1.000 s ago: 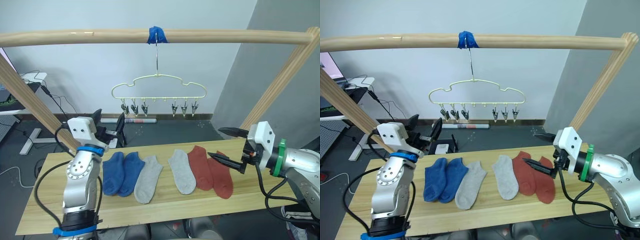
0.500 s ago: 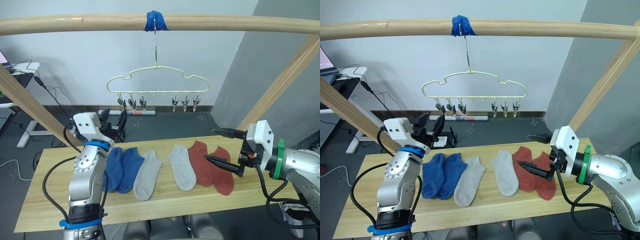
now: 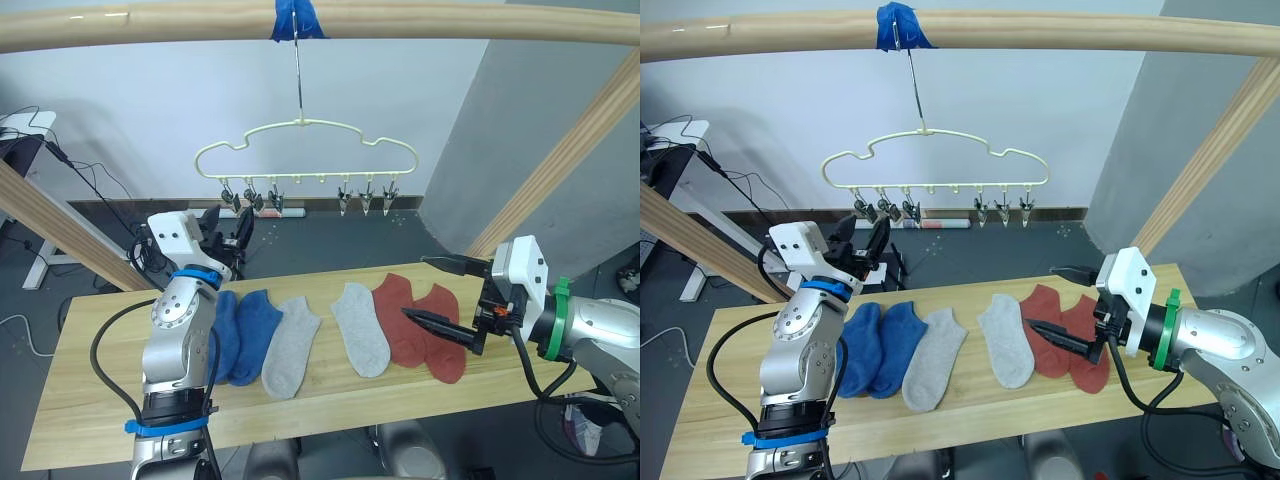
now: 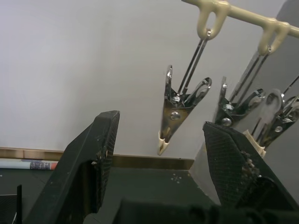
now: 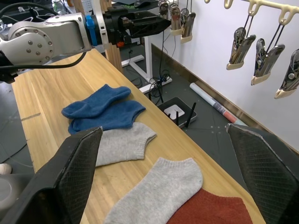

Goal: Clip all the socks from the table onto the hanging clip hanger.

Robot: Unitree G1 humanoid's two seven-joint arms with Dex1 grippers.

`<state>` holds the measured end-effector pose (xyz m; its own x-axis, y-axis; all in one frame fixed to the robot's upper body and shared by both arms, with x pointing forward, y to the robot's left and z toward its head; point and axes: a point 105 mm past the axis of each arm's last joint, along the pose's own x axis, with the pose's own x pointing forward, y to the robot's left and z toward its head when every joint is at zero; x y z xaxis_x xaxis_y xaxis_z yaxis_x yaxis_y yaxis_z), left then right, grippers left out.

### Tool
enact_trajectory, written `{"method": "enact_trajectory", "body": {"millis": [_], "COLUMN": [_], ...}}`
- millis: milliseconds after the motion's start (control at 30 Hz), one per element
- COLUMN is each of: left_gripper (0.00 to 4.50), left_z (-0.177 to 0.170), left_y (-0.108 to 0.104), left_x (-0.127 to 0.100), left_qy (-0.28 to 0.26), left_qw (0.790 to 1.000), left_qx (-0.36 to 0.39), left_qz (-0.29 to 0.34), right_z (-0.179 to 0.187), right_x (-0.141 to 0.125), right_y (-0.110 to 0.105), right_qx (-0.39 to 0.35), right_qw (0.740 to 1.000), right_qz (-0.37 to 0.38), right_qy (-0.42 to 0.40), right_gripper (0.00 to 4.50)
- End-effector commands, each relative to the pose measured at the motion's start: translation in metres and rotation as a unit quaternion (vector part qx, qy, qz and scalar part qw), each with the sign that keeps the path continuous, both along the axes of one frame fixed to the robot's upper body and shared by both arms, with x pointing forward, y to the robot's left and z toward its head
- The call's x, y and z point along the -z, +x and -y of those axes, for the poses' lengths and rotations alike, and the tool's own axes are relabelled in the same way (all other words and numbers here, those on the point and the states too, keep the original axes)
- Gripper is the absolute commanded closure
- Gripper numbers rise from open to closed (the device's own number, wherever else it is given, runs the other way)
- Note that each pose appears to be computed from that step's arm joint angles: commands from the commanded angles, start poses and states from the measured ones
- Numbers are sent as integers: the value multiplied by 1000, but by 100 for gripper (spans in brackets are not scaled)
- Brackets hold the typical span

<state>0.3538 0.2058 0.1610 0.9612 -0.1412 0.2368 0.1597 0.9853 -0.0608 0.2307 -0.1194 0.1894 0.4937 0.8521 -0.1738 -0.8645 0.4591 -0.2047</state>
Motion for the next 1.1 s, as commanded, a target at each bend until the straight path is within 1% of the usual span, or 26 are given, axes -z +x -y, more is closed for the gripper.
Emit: {"method": "enact_trajectory", "body": {"millis": [33, 133, 300, 433, 833, 1100], "left_gripper": [136, 136, 136, 136, 136, 136], "left_z": [-1, -1, -1, 1, 4, 8], "left_y": [-6, -5, -2, -1, -3, -4], "left_x": [-19, -22, -35, -38, -50, -57], "left_qy": [1, 0, 4, 0, 12, 42], "left_qw": [999, 999, 998, 998, 996, 994], "left_qx": [1, 3, 0, 1, -3, 3], "left_qz": [37, 40, 58, 61, 84, 100], "right_z": [-4, -5, -11, -15, -16, -15], "right_x": [-12, -14, -19, -21, -19, -16], "right_y": [-4, -3, -3, -4, -4, -5], "right_qx": [-6, -6, -15, -23, -27, -24], "right_qw": [1000, 1000, 999, 999, 999, 999], "right_qz": [26, 28, 32, 31, 26, 24], "right_qy": [2, 5, 12, 18, 20, 20], "right_gripper": [0, 0, 0, 0, 0, 0]}}
